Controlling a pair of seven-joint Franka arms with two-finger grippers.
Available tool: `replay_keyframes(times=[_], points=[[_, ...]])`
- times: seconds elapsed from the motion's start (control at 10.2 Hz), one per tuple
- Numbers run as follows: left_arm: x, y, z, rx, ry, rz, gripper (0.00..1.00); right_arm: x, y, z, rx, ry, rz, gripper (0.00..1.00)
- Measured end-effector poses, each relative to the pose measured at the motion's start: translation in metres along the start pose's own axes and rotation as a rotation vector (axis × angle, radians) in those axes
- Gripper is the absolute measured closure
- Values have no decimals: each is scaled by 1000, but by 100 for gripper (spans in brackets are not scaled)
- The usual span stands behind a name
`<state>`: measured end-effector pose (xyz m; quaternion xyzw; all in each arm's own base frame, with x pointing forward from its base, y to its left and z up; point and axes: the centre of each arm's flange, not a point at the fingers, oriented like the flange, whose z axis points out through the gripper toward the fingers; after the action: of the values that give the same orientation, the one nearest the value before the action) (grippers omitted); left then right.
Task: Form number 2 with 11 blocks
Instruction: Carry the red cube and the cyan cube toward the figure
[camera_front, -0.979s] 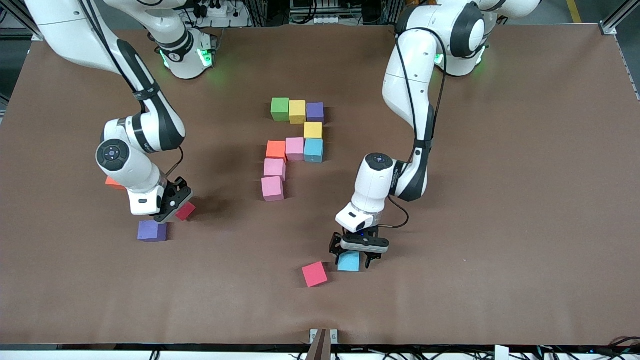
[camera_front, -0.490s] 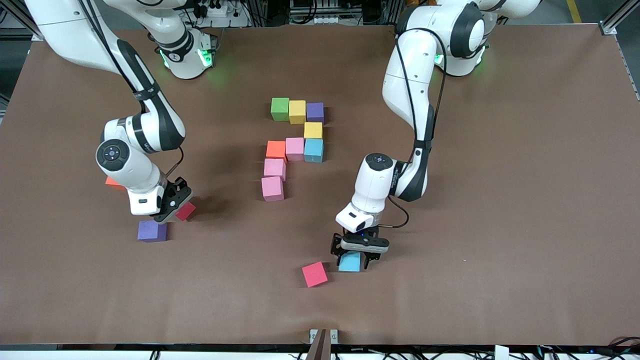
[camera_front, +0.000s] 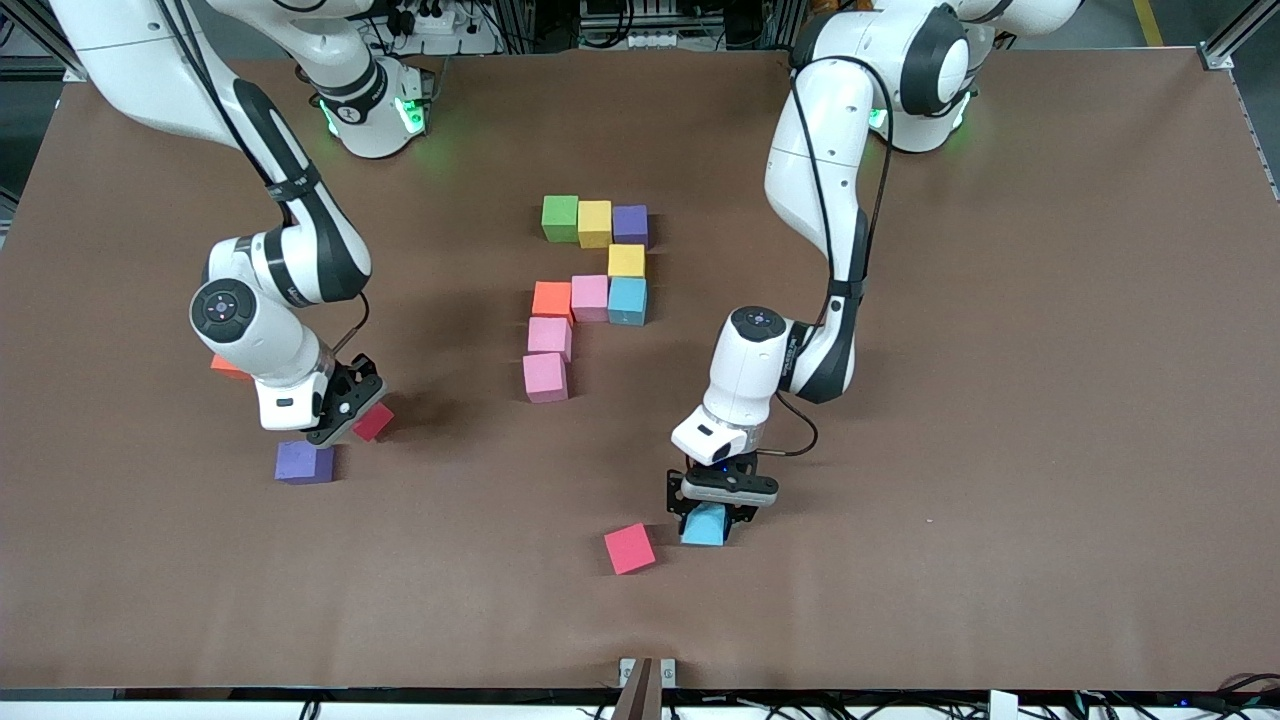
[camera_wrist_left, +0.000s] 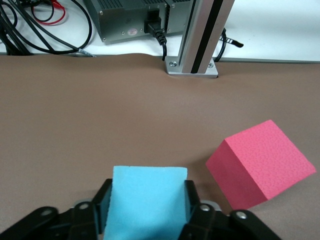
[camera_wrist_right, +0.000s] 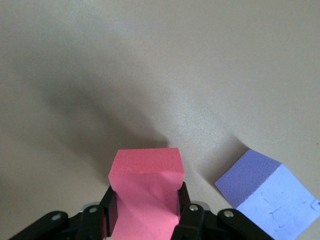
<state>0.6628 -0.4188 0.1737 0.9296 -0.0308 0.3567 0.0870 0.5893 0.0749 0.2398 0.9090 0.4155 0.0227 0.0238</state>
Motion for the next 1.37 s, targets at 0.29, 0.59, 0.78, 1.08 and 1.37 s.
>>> replay_keyframes(times=[0.29,0.59,0.78,1.08,1.37], points=[[2,1,-1,-3,6,0,46,6,-7,0,3,4,11,50],[14,10,-10,-23,29,-2,46,23,-23,-4,7,18,28,50],[31,29,-28,-68,51,-31,46,32,-31,-7,10,29,54,50],[70,56,-73,-130,32,-81,46,58,-58,-16,32,44,110,50],[84,58,-89,-132,-62,-112,47,91,-97,-31,53,65,189,50]])
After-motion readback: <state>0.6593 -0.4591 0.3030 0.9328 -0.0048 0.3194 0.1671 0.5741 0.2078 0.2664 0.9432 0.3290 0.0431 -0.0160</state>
